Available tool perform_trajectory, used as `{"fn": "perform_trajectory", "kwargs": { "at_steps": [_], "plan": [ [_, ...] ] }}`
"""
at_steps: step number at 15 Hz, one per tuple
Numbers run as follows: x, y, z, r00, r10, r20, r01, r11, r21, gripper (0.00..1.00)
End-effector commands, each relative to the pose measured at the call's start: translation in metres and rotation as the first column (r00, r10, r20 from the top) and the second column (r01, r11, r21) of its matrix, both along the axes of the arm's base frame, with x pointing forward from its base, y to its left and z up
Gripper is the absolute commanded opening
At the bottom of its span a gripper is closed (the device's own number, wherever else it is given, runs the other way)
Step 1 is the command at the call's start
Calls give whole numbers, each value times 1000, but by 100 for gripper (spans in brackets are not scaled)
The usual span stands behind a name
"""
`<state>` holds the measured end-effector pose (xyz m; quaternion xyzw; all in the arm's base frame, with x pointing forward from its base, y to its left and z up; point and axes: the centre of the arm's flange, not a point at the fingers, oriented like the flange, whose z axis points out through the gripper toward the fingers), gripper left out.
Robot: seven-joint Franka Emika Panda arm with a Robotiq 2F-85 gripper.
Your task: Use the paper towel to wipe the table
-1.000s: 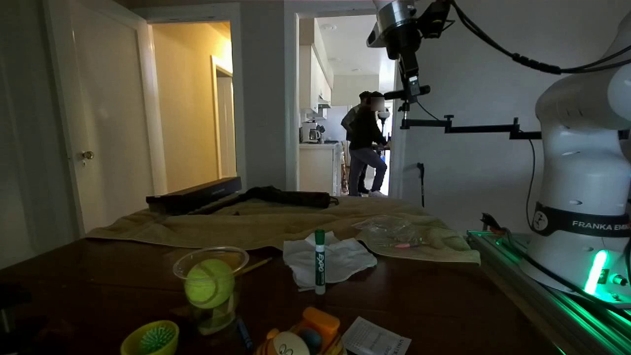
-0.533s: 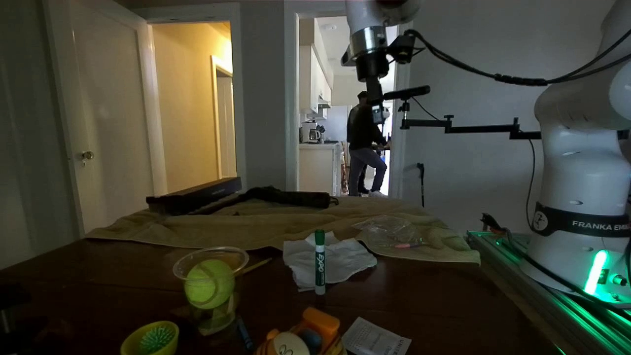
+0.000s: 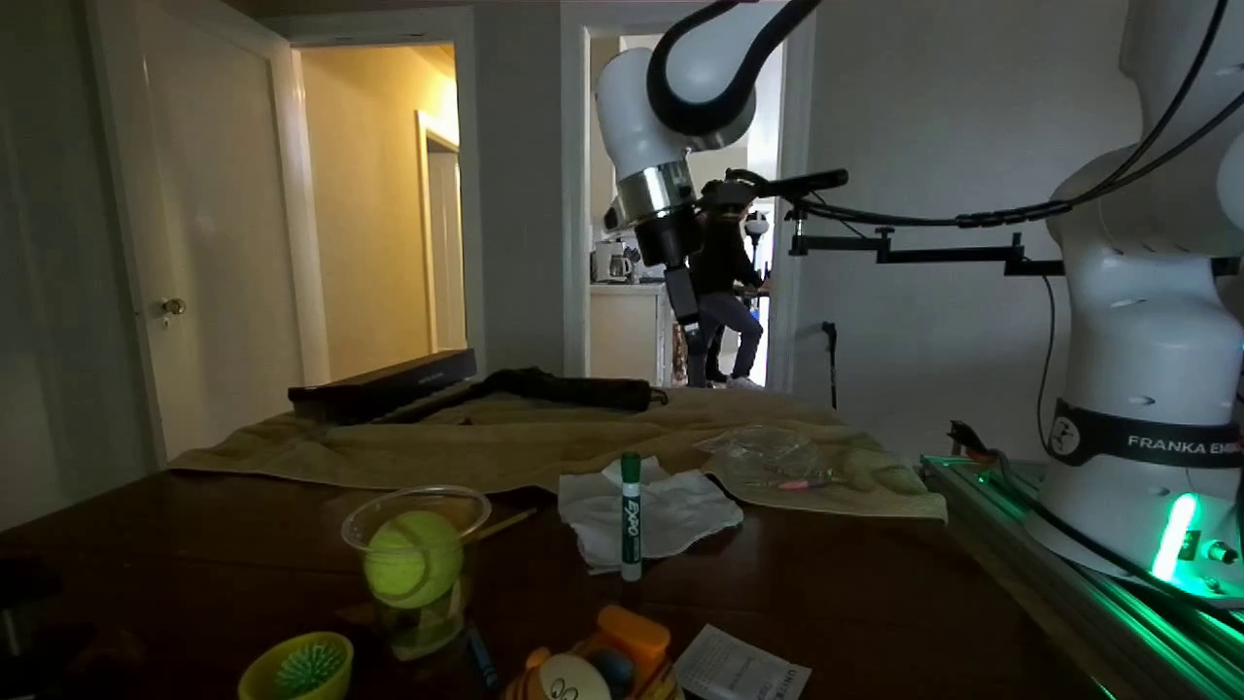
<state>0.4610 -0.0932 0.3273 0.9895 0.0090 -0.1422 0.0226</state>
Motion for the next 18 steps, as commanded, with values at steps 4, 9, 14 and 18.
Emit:
{"fn": "perform_trajectory", "kwargs": {
  "at_steps": [4,9,14,18],
  "plan": [
    [41,28,-56,996,89,33,-92,991,100,100],
    [55,50,-86,983,171,68,-182,958,223,100],
    [57,60,-112,955,287,80,-297,929,220,100],
    [50,62,-112,961,269,62,-276,936,217,100]
  ]
}}
